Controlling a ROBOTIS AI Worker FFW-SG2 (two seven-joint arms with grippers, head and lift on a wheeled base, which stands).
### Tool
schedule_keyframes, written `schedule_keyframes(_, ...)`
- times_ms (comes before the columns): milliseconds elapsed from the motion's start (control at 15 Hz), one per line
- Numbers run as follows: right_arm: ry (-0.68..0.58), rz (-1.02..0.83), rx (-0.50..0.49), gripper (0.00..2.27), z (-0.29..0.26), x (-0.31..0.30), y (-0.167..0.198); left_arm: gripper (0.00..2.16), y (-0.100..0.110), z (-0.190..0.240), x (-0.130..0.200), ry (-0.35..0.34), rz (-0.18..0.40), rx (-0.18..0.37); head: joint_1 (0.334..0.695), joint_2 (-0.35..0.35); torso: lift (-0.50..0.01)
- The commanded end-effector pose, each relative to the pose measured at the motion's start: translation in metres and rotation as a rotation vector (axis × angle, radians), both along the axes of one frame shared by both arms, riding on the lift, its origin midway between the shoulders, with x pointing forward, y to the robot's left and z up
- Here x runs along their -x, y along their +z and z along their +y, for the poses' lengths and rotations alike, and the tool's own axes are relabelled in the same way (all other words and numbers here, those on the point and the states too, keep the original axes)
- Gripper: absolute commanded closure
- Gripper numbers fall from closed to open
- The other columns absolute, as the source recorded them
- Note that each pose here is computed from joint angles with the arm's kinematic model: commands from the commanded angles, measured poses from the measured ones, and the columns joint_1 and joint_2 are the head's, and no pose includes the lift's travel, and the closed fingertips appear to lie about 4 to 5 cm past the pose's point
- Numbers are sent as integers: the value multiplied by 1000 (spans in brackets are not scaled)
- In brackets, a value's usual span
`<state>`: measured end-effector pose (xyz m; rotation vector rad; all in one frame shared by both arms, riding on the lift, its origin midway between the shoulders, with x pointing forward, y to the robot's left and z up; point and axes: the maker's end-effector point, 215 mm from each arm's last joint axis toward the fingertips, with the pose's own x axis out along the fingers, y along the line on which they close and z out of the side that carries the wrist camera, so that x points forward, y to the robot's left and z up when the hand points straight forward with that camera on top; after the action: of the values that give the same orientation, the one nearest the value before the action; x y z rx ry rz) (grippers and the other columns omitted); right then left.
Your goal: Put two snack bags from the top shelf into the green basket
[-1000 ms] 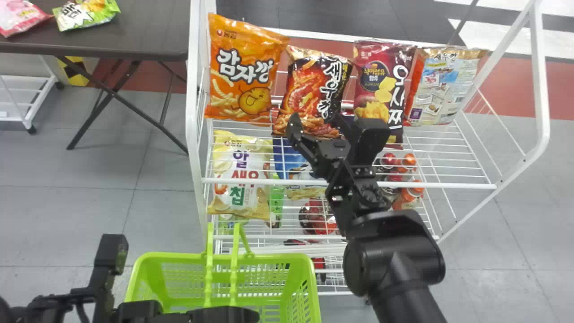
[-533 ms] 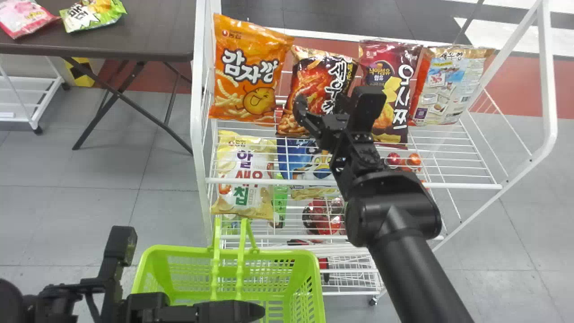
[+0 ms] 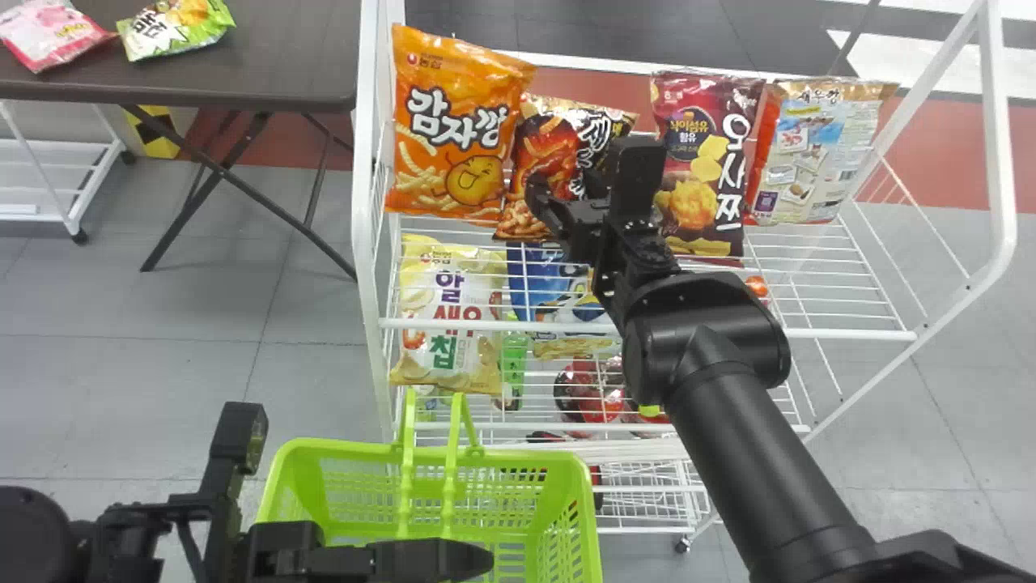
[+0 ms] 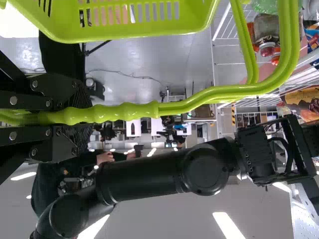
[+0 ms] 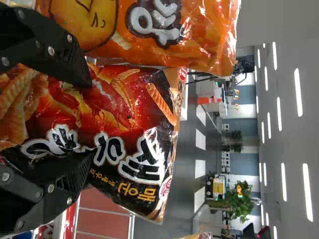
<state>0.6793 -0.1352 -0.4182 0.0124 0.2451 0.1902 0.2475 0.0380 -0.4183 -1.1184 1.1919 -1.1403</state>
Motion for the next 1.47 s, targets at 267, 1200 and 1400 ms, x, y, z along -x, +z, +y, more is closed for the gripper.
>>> schedule_keyframes(267,-36,-62,-23,2128,-11,13,11,2145,-1,0,2,-5,9,2,695,-129,-1)
schedule_keyframes(1200,-138,-49,64,2125,-45,138,60,2145,0,2,4,-8,9,0,695,-177,-1)
schedule_keyframes(1400,-151,21,69,2125,-54,180,62,2145,-1,2,7,-8,17,3,695,-202,-1)
